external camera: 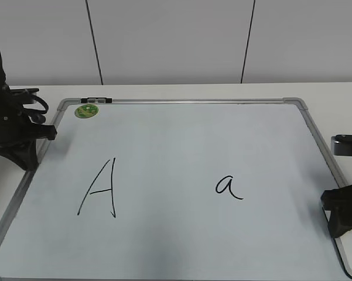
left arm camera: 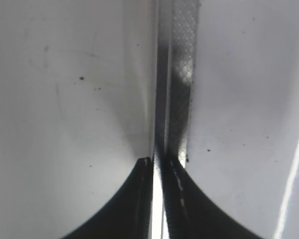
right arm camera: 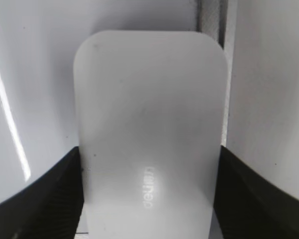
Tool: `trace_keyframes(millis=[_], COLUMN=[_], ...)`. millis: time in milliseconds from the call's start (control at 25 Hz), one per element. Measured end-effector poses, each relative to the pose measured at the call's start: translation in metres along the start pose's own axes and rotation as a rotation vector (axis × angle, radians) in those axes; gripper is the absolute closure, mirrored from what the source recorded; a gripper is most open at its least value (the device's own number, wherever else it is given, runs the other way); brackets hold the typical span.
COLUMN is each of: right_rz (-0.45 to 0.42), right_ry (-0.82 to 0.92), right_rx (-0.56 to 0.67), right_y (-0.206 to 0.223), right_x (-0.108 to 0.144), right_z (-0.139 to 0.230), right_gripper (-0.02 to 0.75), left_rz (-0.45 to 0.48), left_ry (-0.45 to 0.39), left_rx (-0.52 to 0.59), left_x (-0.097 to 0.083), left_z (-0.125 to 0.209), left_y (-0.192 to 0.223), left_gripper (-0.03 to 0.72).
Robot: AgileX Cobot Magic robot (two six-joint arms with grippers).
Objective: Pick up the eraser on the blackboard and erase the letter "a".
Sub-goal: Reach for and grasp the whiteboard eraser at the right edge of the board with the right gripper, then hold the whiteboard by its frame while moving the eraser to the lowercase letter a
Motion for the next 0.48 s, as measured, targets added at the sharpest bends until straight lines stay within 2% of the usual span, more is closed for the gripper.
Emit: trace_keyframes(millis=[480], right_rz=[-0.034], right_ry=[0.034], right_rx=[0.023], right_y=[-0.0094], right_x=[0.0034], right_z=[-0.0079], right_gripper=[0.211], left_rz=[0.011], left_ry=[-0.008], left_rx=[0.003], left_x=[-0.0011], left_z=[0.0003], left_y=[0.0], left_gripper=[0.633])
Point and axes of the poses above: a point on each arm's last joint axis where the gripper is mounted, y pointing out along that axis toward the gripper, x along the wrist's bending axis when the last joint is at zero, z = x × y, the point moved 1 cm from there along y, pointing out along that axis toward the gripper, and after that the axes turned 8 degrees about -y, right-handed, at the moved point
